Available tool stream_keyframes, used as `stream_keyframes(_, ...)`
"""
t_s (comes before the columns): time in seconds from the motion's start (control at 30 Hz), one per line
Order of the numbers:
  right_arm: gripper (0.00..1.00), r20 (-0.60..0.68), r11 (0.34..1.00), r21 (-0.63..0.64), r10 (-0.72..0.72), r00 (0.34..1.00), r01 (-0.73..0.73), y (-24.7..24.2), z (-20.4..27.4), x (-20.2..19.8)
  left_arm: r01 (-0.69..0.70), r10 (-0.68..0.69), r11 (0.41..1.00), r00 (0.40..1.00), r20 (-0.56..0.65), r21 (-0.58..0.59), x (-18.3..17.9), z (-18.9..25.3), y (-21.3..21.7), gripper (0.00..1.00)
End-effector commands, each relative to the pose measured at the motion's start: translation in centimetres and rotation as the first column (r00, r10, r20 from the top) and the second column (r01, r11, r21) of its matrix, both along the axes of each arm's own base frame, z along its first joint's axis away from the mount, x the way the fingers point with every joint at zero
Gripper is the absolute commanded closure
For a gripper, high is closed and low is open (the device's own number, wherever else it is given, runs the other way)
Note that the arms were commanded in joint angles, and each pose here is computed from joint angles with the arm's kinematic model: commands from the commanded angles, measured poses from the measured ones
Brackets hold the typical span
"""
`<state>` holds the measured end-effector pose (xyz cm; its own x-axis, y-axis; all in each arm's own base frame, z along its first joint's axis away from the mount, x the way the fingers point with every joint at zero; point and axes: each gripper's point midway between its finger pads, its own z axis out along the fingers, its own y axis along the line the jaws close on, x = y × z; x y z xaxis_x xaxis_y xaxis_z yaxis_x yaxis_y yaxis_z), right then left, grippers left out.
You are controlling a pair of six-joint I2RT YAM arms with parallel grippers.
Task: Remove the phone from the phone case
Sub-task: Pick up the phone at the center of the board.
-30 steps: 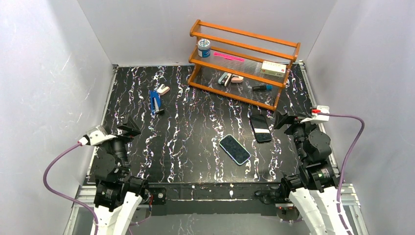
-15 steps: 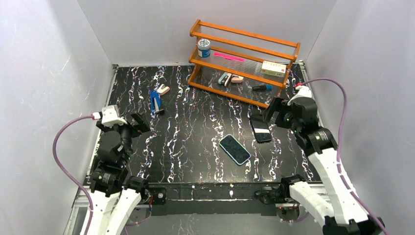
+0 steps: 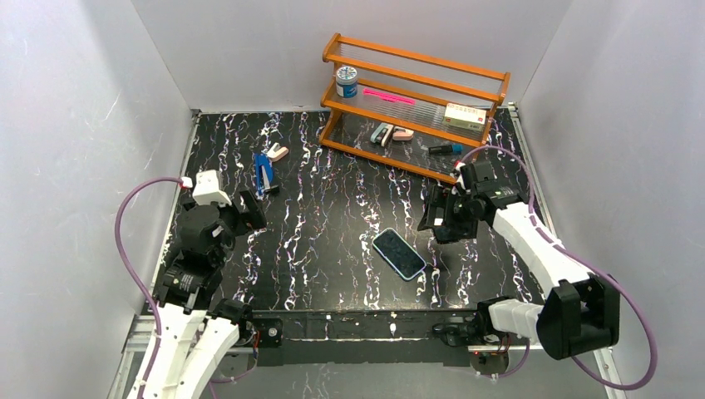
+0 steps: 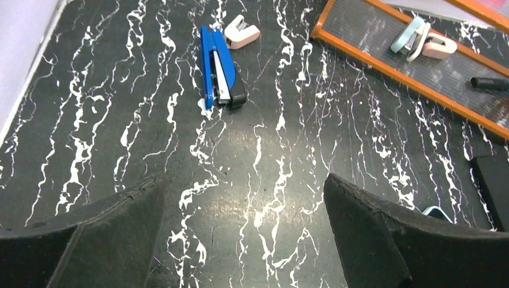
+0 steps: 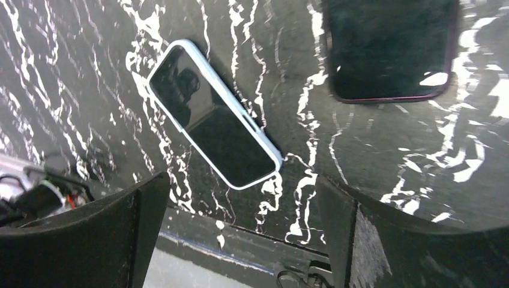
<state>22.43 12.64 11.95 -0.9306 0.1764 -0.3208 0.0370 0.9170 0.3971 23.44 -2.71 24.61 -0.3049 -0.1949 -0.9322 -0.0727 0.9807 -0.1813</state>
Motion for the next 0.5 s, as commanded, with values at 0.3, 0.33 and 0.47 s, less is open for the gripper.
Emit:
stream_keyframes(0.3,0.01,-0.055,0.973,0.105,0.211,0.976,-0.205,4.4,-5.0,-0.8,0.119,-0.12,0.993,0.992,-0.029,-0.02,0.4,-2.7,-2.2,0.02)
stream_keyframes(0.33,0.01,-0.067,0.974,0.095,0.215,0.974,-0.208,4.4,-5.7,-1.1,0.12,-0.121,0.993,0.992,-0.025,-0.02,0.4,-2.7,-2.2,0.02)
stream_keyframes(0.47,0.01,-0.103,0.968,0.08,0.245,0.964,-0.237,5.1,-7.4,-1.8,0.124,-0.124,0.992,0.992,-0.028,-0.016,0.3,-2.9,-2.2,0.02)
